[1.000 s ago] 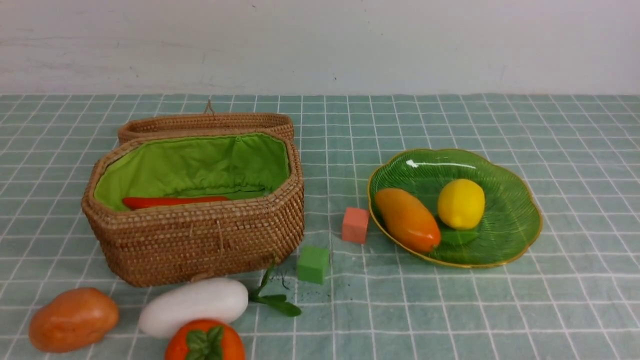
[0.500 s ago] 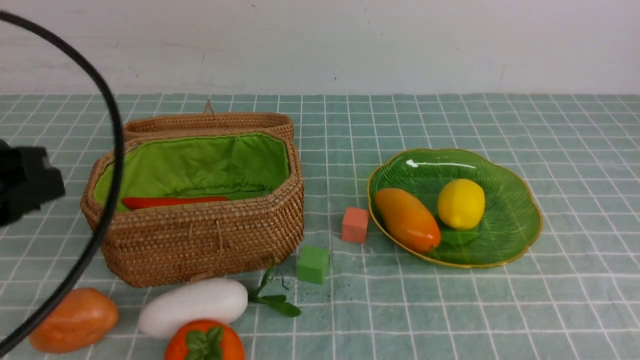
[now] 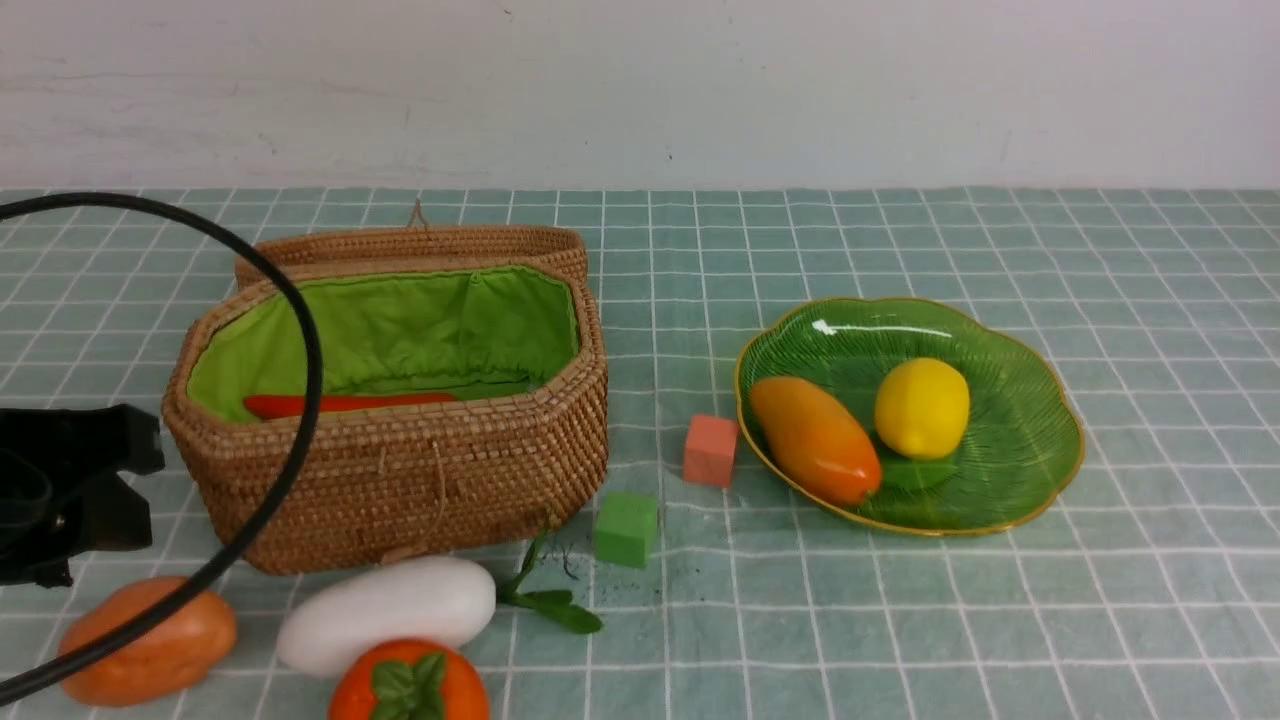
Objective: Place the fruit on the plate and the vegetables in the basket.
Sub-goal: Grab a potato with your left arm and place it in the basket on the left
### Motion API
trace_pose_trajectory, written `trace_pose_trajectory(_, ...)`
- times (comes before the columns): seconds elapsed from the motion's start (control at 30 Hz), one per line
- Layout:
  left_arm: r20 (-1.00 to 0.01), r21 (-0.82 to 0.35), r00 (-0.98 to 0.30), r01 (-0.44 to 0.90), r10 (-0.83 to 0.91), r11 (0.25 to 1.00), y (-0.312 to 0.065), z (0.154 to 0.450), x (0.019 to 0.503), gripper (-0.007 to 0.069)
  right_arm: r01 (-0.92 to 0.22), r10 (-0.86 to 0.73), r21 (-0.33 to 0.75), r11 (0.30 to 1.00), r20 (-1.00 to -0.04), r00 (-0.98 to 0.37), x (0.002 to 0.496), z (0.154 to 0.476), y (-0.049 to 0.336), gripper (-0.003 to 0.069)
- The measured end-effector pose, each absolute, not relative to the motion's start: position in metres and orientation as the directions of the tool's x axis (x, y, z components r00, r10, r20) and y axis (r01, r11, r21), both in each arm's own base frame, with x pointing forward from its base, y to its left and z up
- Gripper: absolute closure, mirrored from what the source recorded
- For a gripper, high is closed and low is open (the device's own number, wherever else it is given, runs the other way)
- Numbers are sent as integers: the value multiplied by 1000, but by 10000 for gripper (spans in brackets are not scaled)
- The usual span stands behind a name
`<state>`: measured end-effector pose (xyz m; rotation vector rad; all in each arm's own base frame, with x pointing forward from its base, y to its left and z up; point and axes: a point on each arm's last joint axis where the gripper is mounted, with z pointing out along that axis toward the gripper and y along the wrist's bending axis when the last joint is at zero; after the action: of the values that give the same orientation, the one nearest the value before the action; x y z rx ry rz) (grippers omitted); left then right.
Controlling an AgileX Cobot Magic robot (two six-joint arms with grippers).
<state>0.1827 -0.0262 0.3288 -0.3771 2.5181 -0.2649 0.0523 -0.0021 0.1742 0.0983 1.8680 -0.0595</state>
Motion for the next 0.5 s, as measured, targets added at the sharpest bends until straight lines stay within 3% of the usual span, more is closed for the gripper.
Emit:
trace_pose_trajectory(0.03,-516,-260,-793,-217,-326,941,-25,329,183,218,98,38,9,995,-955,-293,52,174,-2,445)
trace_pose_trajectory(0.07,-519,-257,-790,-220,-327,941,-25,329,183,218,98,38,9,995,-955,-293,52,174,-2,444)
trace_pose_trajectory(0.17,-527,-264,-762,-273,-376,925,-22,327,190,88,98,38,9,995,-955,-293,52,174,-2,440)
trace_pose_trajectory(0.27,-519,-223,-769,-298,-372,928,-21,316,205,6,98,38,9,995,-955,-293,52,174,-2,436)
trace_pose_trajectory(0.43,-495,-41,-833,-261,-246,965,-15,291,230,-15,98,38,9,995,-955,-293,52,174,-2,431)
trace_pose_trajectory(0.5,-460,91,-885,-131,-75,987,-13,277,242,6,98,38,9,995,-955,-293,52,174,-2,426)
